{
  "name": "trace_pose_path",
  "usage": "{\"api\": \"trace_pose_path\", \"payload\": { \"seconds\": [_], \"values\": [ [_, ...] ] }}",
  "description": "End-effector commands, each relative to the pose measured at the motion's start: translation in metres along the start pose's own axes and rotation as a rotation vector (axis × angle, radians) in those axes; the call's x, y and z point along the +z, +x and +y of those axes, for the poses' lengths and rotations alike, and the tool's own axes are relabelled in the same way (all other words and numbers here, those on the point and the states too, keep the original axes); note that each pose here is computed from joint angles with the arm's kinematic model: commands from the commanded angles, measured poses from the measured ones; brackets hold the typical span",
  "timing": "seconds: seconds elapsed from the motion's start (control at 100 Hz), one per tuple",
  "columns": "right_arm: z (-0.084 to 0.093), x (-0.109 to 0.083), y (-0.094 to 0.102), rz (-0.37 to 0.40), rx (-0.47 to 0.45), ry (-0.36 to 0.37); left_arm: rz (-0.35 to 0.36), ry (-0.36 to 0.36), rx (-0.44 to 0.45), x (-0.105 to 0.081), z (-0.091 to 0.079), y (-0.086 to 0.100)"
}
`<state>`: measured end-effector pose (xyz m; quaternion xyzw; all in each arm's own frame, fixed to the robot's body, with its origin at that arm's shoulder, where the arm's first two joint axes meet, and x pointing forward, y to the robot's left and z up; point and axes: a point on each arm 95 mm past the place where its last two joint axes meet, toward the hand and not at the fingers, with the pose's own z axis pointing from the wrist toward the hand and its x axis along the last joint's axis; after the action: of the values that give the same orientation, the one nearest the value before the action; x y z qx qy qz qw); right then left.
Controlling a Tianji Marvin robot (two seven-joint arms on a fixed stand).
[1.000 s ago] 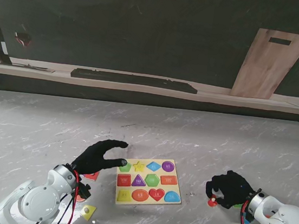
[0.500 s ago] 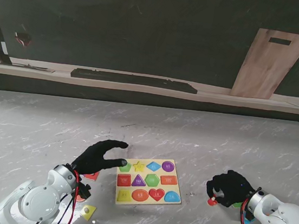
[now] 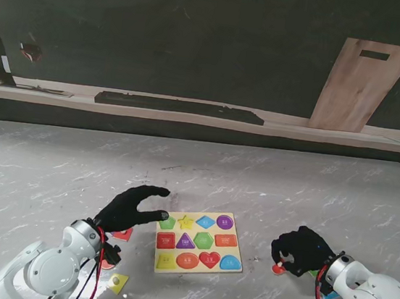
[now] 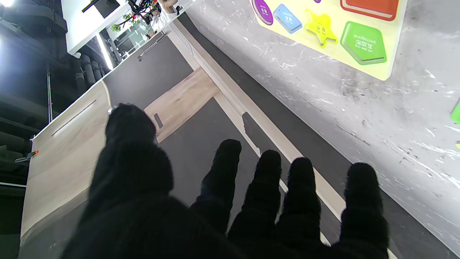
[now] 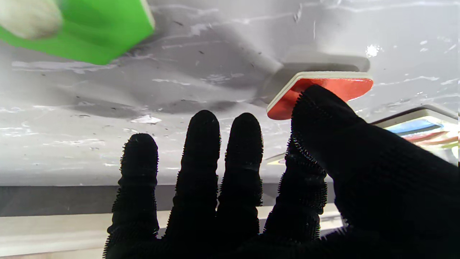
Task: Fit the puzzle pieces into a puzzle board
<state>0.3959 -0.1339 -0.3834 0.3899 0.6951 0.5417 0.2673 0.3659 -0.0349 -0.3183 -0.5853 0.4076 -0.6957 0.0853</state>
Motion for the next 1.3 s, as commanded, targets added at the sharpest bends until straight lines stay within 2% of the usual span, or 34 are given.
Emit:
{"api": "trace_pose_path", "payload": {
  "seconds": [0.0,0.4,0.83,1.29],
  "values": [
    [0.0,0.005,0.009,0.011,0.011,-0.014,0.003,0.004,-0.004,-0.001,0.0,0.001],
    [0.007,0.017,0.033,-0.032,0.112,-0.069,0.0,0.018,-0.006,-0.003,-0.002,0.002],
    [0.013,0.037,0.075,-0.068,0.246,-0.103,-0.002,0.024,-0.008,-0.004,-0.003,0.002],
    [0.012,0.06,0.108,-0.056,0.298,-0.067,0.013,0.048,-0.009,-0.007,-0.007,0.002]
  ]
}}
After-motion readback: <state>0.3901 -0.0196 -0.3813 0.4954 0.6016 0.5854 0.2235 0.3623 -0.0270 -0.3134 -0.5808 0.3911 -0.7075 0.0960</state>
